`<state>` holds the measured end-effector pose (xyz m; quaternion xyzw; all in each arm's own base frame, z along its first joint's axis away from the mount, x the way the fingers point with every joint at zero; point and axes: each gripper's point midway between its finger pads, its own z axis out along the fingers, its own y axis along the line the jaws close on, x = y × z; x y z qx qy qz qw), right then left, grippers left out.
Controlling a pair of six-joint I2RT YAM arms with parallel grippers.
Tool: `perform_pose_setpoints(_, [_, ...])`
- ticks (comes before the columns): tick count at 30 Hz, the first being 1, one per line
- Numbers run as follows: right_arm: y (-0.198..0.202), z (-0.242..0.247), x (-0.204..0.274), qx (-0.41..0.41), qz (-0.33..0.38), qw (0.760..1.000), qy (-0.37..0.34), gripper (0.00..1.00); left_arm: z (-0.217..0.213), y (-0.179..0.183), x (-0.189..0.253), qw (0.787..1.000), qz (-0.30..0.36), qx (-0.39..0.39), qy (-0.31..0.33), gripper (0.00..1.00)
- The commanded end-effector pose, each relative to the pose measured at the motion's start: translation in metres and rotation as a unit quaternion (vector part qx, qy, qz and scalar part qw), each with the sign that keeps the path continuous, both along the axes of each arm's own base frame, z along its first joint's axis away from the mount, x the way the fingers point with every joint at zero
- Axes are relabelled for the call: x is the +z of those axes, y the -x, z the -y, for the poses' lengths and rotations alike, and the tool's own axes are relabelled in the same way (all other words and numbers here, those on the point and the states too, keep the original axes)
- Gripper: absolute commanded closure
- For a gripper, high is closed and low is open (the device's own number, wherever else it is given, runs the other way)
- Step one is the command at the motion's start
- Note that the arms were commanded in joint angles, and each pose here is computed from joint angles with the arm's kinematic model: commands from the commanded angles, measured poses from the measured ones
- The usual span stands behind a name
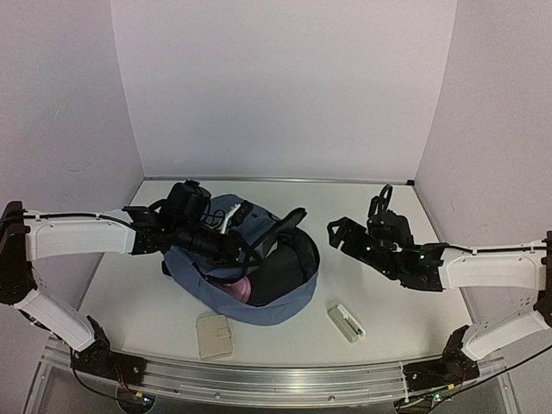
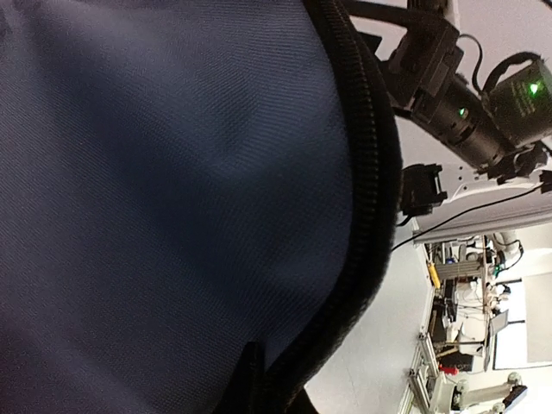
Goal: Pack the student bag
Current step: Adjust the student bag at the center of the board.
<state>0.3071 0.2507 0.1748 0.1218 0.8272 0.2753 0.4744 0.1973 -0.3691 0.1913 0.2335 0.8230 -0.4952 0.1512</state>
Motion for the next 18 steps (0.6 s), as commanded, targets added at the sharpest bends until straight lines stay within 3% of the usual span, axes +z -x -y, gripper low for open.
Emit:
perform_pose_setpoints(1, [0.015, -0.004, -0.023, 0.039, -0.063, 0.997, -0.018, 0.05, 0.019, 0.028, -0.006, 0.996, 0.025, -0.075, -0.050, 0.88])
perform_pose_setpoints(3, [0.019, -0.007, -0.026, 0.046, -0.077, 0.995, -0.035, 0.02, 0.020, 0.037, -0.018, 0.993, 0.021, -0.088, -0.078, 0.75])
perform_pose_setpoints(7, [0.023, -0.002, -0.024, 0.035, -0.082, 0.994, -0.057, 0.02, 0.025, 0.050, -0.019, 0.991, 0.015, -0.107, -0.077, 0.36])
perform_pose_setpoints(13, [0.029, -0.018, -0.027, 0.068, -0.109, 0.989, -0.075, 0.03, 0.033, 0.055, 0.004, 0.993, 0.018, -0.114, -0.030, 0.21])
perform_pose_setpoints(18, [0.037, -0.042, -0.045, 0.118, -0.152, 0.978, -0.075, 0.15, 0.028, 0.032, 0.032, 0.997, 0.056, -0.045, -0.022, 0.10])
